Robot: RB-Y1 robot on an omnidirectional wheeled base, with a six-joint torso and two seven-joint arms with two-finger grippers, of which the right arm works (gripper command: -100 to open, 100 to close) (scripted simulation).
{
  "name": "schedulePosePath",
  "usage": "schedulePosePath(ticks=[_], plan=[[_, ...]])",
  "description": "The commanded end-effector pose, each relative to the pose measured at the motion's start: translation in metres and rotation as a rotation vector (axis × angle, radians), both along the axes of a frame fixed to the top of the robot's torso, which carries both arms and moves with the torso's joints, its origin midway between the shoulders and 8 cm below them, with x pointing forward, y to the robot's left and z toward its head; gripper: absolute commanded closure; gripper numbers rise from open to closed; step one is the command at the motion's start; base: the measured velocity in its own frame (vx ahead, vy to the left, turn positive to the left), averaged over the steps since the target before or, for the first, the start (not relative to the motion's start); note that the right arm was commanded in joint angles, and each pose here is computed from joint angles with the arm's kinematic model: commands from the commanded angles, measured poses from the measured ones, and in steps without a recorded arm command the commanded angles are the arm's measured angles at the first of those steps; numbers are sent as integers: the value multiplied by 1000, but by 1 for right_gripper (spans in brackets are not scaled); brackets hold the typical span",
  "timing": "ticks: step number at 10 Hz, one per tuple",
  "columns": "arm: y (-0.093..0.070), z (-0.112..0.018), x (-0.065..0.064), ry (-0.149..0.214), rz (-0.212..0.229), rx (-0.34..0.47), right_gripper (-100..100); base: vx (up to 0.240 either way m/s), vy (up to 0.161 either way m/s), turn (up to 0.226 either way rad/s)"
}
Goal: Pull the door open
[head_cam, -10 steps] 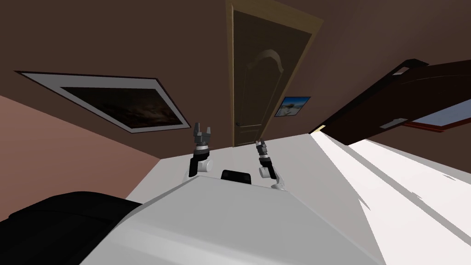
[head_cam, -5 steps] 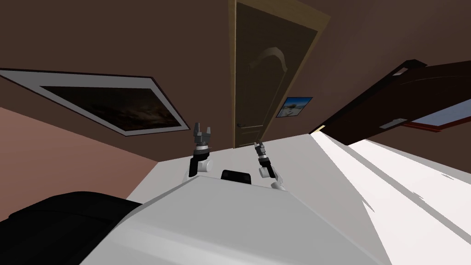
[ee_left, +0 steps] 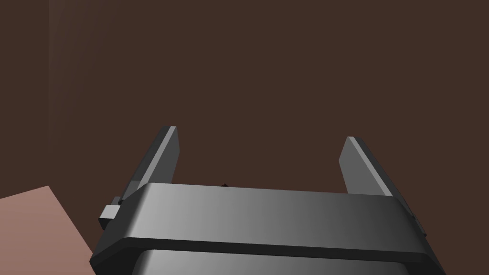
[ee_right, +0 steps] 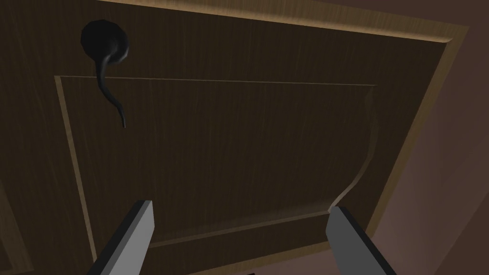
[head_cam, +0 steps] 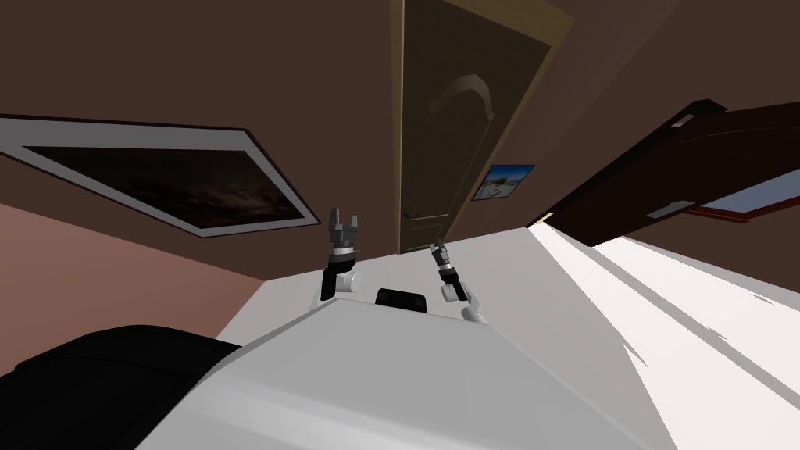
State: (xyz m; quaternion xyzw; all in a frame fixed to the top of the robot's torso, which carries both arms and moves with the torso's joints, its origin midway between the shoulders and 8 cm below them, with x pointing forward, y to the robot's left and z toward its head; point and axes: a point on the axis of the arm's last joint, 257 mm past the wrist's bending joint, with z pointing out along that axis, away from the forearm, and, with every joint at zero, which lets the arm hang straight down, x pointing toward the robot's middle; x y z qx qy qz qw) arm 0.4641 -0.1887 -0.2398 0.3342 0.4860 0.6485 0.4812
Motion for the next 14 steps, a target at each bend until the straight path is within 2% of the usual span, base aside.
schedulePosePath(ticks=[1,8,9,12,14], plan=[[-1,-10,1,17,14,-5,-100,102,86,-27],[-11,-48,6,87,58,-37,-100,86,80,-24],[-11,-48,6,87,58,-37,-100,54,43,-9],[-18,-61,8,115,70,-53,-100,75,50,-20],[-21,-66,8,124,74,-58,-100,55,51,-10]])
